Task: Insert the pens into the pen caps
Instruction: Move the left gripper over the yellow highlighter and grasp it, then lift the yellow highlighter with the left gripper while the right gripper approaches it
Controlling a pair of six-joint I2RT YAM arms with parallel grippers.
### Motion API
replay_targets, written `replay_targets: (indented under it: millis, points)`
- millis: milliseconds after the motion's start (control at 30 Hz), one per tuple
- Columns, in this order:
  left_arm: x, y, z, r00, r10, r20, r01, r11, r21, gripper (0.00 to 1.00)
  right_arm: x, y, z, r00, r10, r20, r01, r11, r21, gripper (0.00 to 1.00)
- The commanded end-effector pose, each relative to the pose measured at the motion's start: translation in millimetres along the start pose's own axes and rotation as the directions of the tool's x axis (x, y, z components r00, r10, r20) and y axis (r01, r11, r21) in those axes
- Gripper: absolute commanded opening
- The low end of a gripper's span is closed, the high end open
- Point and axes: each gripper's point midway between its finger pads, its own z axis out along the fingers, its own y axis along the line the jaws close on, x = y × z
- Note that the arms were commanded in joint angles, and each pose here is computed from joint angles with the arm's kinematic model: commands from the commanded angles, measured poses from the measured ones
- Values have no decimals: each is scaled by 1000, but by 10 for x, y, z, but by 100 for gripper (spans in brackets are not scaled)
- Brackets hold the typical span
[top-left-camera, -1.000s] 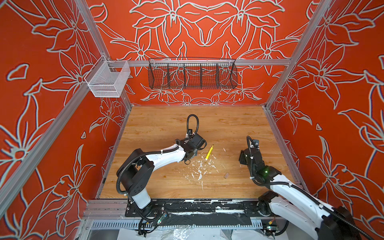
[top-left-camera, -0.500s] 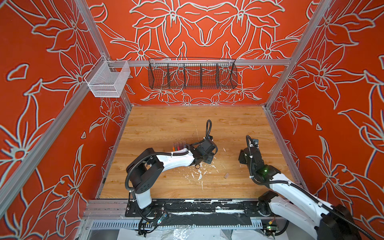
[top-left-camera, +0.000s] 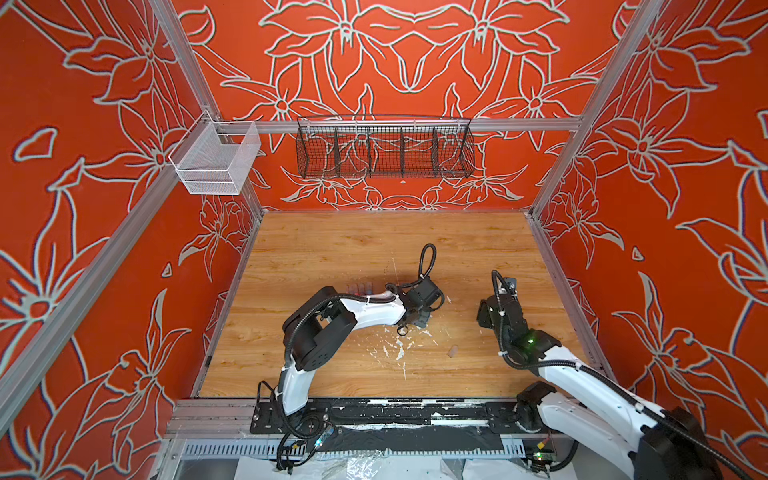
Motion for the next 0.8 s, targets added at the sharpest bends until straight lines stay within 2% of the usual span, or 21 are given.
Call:
replay_targets:
  millis: [0,133,467,567,667,767]
  points:
    - [99,52,59,999,5,-38,-6,999,-40,30,-110,38,-19,1000,9,15,-9,1000,-9,65]
    - [126,64,96,999,8,-54,-11,999,-53,30,-108,35,-18,1000,8,15,-8,1000,-7,65]
    - [227,116,182,995,-7,-100,-2,996,-93,16,-109,39,-20,1000,9,16,-9,1000,-10,65]
    - [253,121,154,994,-16,-108,6,996,-89,9,-120,40,-30,1000,12,19,-11,1000,-13,64]
    - [220,17,-47,996,-24,-88,24,1000,4,4,-155,87,-93,1000,23,-3,-23,999,-43,65]
    - [118,-54,-406,998,-56,3,55,991,122,0,-154,307,-227,994,91,-68,-102,979,-179,63]
